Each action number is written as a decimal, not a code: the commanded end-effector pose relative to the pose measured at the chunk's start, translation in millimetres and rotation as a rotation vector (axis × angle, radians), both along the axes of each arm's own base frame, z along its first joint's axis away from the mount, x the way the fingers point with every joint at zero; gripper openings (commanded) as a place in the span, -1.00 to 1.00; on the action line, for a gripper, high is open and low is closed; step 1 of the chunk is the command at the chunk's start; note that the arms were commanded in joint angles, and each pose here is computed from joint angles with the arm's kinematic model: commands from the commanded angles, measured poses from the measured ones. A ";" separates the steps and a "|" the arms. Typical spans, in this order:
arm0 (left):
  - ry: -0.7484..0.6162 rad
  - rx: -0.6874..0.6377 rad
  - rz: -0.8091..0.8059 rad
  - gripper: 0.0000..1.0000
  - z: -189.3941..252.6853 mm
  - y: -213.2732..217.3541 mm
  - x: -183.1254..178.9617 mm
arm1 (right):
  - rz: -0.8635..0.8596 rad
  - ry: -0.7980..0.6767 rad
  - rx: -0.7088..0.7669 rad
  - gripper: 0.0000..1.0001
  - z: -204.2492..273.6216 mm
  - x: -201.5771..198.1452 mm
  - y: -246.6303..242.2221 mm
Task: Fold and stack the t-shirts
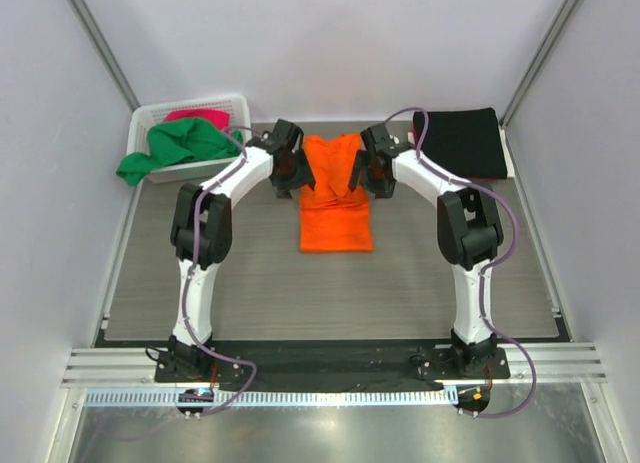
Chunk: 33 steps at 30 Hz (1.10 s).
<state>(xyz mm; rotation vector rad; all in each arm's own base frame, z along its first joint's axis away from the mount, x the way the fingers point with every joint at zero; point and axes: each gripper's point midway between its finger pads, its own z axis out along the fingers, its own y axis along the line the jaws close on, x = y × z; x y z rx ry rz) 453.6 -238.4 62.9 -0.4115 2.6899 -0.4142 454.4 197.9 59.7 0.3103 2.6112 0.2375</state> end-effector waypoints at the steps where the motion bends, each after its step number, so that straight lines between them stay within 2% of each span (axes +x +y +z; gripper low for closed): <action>1: -0.053 -0.021 -0.017 0.35 44.0 8.0 22.8 | 0.000 -0.084 0.006 0.52 45.8 29.3 -3.9; 4: -0.088 0.005 -0.023 0.37 72.9 16.3 21.7 | -0.001 -0.147 0.014 0.54 85.9 29.8 -7.9; 8: -0.114 -0.039 -0.026 0.33 86.3 17.2 0.9 | 0.065 -0.161 0.069 0.48 101.9 2.6 16.1; 9: -0.064 -0.025 -0.028 0.32 67.2 21.3 -15.4 | 0.082 -0.133 0.072 0.46 91.8 -10.3 22.6; 10: -0.088 -0.037 -0.022 0.30 79.6 24.5 -21.8 | 0.109 -0.129 0.081 0.40 90.5 -18.3 32.3; 12: -0.080 -0.033 -0.014 0.29 74.3 30.5 -35.1 | 0.183 -0.109 0.087 0.37 81.3 -40.9 61.2; 17: -0.062 -0.001 0.005 0.27 65.3 54.4 -81.7 | 0.274 -0.049 0.080 0.26 53.0 -65.0 101.7; 22: -0.042 0.030 0.018 0.26 56.4 75.2 -120.8 | 0.284 -0.004 0.051 0.22 22.9 -57.3 111.1; 28: -0.063 0.011 0.025 0.26 61.6 84.6 -147.5 | 0.279 0.019 0.001 0.22 -2.2 -36.7 109.0; 31: -0.054 0.002 0.029 0.25 57.5 86.9 -158.3 | 0.261 0.018 -0.044 0.22 -5.9 -15.7 98.0; 33: -0.051 -0.004 0.030 0.25 57.1 88.1 -163.7 | 0.243 -0.038 -0.051 0.22 15.1 15.3 92.0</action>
